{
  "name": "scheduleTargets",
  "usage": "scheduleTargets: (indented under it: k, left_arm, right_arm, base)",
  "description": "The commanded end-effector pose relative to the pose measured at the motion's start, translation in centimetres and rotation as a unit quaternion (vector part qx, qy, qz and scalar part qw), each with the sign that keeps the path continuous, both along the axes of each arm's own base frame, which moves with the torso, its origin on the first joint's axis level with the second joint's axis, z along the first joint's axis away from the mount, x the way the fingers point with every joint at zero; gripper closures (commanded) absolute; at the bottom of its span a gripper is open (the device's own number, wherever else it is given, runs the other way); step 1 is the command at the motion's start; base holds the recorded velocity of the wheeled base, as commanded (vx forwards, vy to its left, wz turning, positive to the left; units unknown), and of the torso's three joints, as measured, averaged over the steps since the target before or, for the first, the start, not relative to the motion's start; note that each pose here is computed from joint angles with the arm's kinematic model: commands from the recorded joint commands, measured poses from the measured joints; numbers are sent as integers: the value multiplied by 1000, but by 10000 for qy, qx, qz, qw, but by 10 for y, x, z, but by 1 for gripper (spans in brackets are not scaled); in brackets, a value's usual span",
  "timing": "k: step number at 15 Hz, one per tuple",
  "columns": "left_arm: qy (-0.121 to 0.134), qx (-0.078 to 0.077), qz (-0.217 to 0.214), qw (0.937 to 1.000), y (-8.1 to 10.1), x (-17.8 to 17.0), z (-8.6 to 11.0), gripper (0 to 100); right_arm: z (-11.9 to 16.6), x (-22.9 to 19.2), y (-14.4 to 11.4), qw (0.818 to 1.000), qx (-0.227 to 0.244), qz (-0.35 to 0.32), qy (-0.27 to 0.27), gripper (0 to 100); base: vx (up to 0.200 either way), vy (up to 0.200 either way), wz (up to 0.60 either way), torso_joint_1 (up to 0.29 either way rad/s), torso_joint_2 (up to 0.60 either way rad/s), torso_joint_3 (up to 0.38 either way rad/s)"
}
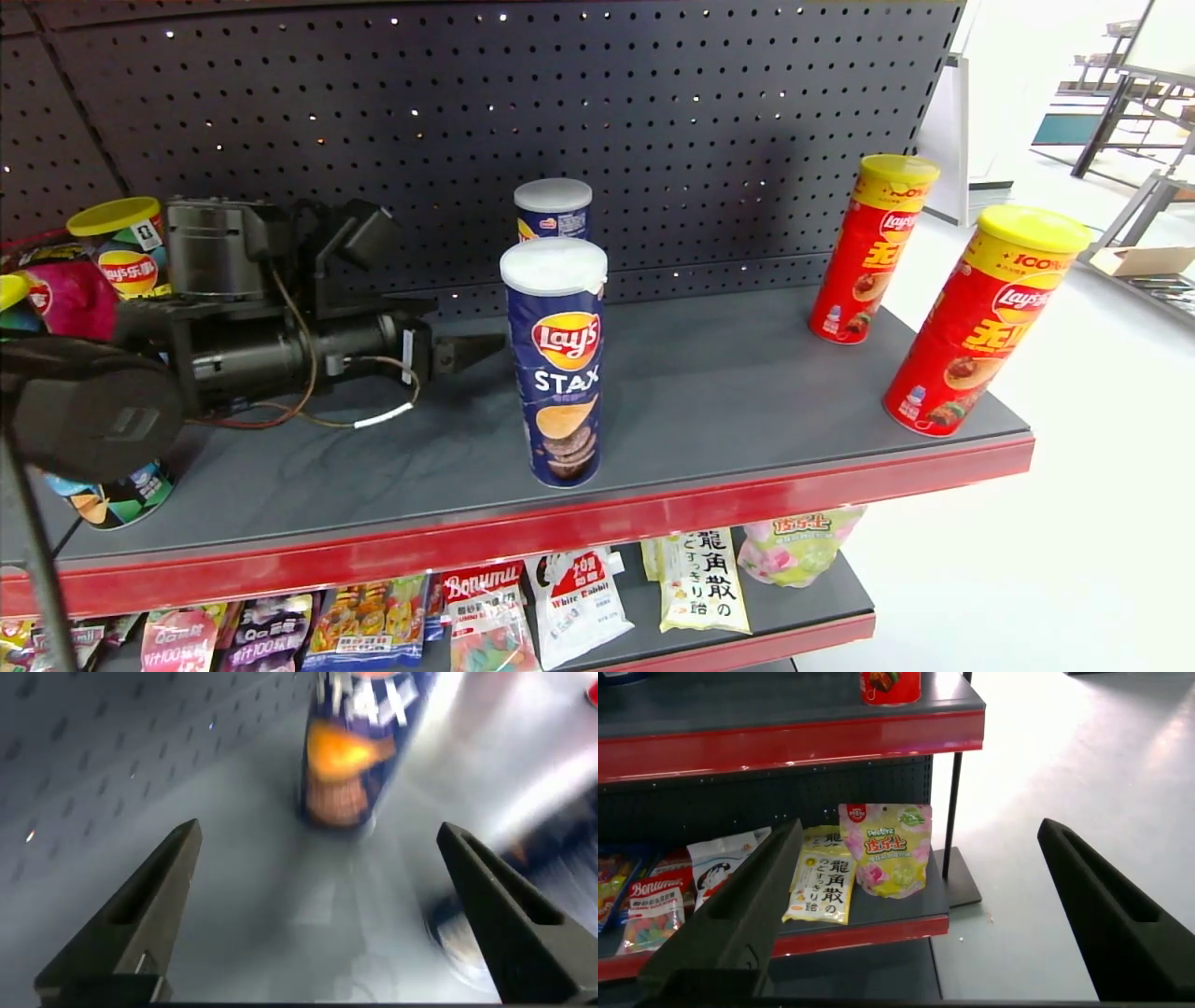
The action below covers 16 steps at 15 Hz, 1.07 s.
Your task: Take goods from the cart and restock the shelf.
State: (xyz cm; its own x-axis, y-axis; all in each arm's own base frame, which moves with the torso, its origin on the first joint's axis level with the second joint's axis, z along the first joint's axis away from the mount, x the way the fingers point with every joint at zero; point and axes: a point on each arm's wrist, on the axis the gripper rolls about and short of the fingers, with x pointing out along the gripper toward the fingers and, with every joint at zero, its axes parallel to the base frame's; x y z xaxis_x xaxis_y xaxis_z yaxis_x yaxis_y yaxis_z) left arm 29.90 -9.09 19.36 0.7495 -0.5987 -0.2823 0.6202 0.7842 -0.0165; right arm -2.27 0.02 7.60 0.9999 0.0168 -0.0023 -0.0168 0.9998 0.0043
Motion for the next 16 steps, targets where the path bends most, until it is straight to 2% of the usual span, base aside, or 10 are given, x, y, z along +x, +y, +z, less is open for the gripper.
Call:
scheduleTargets:
  k: [1, 2, 4, 5, 7, 8, 10, 11, 14, 16]
  left_arm:
    - [-174, -41, 245, 9995, 30, -66, 12, 0]
    - [-211, -50, 260, 9994, 36, -86, 13, 0]
    - [-180, -34, 321, 9993, 52, -159, 21, 0]
    - [-140, 36, 791, 9968, 66, -197, 21, 0]
    - [-439, -71, 1262, 9910, 77, -241, 21, 0]
    - [-815, -318, 1483, 9851, 82, -272, 15, 0]
    - [-1303, -458, 1532, 9785, 87, -307, 2, 0]
    - [-1387, -489, 1531, 9772, 88, -324, -10, 0]
    - [-1240, -445, 1597, 9783, 92, -354, -41, 0]
    - [-1195, -663, 1934, 9716, 94, -353, -39, 0]
  right_arm:
    - [0, 0, 0, 10000, 2, 8, -4, 0]
    - [0, 0, 0, 10000, 2, 0, -4, 0]
    - [0, 0, 0, 10000, 2, 8, -4, 0]
    - [0, 0, 0, 10000, 2, 8, -4, 0]
    - [0, 0, 0, 10000, 2, 0, -4, 0]
    - [0, 0, 0, 10000, 2, 8, -4, 0]
    - [0, 0, 0, 10000, 2, 8, -4, 0]
    - [0, 0, 0, 10000, 2, 0, -4, 0]
    - [0, 0, 0, 10000, 2, 0, -4, 0]
    - [0, 0, 0, 10000, -6, 31, -4, 0]
  base:
    - [0, 0, 0, 0, 0, 0]
    - [0, 0, 0, 0, 0, 0]
    - [0, 0, 0, 0, 0, 0]
    - [0, 0, 0, 0, 0, 0]
    - [0, 0, 0, 0, 0, 0]
    - [0, 0, 0, 0, 0, 0]
    - [0, 0, 0, 0, 0, 0]
    - [0, 0, 0, 0, 0, 0]
    - [0, 0, 0, 0, 0, 0]
    - [0, 0, 0, 0, 0, 0]
